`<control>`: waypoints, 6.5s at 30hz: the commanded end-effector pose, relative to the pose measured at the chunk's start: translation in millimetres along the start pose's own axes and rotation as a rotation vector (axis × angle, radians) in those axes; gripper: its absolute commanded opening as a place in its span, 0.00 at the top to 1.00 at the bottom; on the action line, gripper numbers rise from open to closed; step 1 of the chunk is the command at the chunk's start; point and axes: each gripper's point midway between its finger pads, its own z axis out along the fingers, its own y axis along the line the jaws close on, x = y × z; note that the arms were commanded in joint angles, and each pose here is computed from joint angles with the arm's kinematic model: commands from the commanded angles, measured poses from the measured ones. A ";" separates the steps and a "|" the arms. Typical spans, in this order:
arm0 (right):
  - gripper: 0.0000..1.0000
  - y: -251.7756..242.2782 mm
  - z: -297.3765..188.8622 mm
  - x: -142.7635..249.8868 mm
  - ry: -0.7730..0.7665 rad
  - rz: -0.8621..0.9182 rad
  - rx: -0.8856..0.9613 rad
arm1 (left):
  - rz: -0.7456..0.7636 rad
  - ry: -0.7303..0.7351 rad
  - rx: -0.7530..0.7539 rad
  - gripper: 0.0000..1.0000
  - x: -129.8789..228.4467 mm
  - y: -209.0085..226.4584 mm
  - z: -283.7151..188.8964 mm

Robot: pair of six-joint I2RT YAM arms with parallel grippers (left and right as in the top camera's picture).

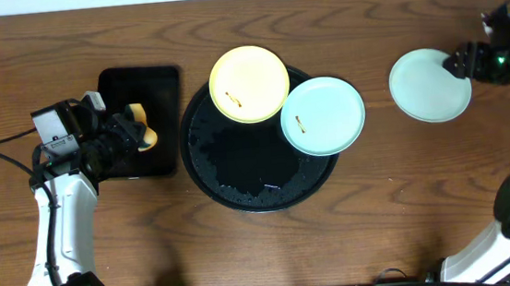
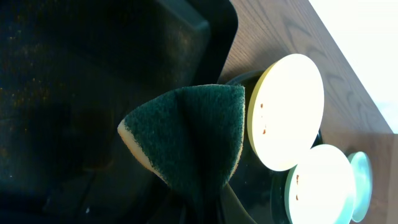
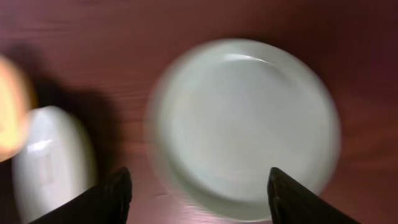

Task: Clean dirty plates on tray and stack at the side
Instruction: 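Carry the pale green plate right and set it on the table, then return the right gripper and grasp the rim of the next pale green plate, then scrub the held pale green plate with the sponge in the left gripper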

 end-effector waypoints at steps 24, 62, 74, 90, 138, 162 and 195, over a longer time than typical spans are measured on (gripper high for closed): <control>0.58 128.3 109.7 93.2 0.342 -0.362 -0.020 | 0.037 -0.011 0.001 0.92 -5.8 -4.1 -1.4; 0.99 183.6 1.5 46.3 -0.071 -0.231 0.349 | 0.207 -0.022 0.004 0.92 -8.5 -5.4 -1.4; 0.99 246.7 -8.2 86.9 -0.190 -0.314 0.516 | 0.359 0.052 0.098 0.93 19.6 -46.6 14.2; 0.99 251.0 -3.6 82.1 -0.211 -0.300 0.485 | 0.383 0.433 0.416 0.93 152.3 -159.2 20.0; 0.99 207.2 93.4 226.3 0.095 0.064 0.305 | 0.855 0.305 0.103 0.93 216.1 -123.3 104.0; 0.99 208.4 93.5 228.5 0.107 0.066 0.298 | 0.852 0.344 0.034 0.93 234.8 -80.7 134.6; 0.99 207.7 93.0 230.3 0.115 0.065 0.300 | 0.904 0.161 -0.057 0.92 199.0 -71.5 160.5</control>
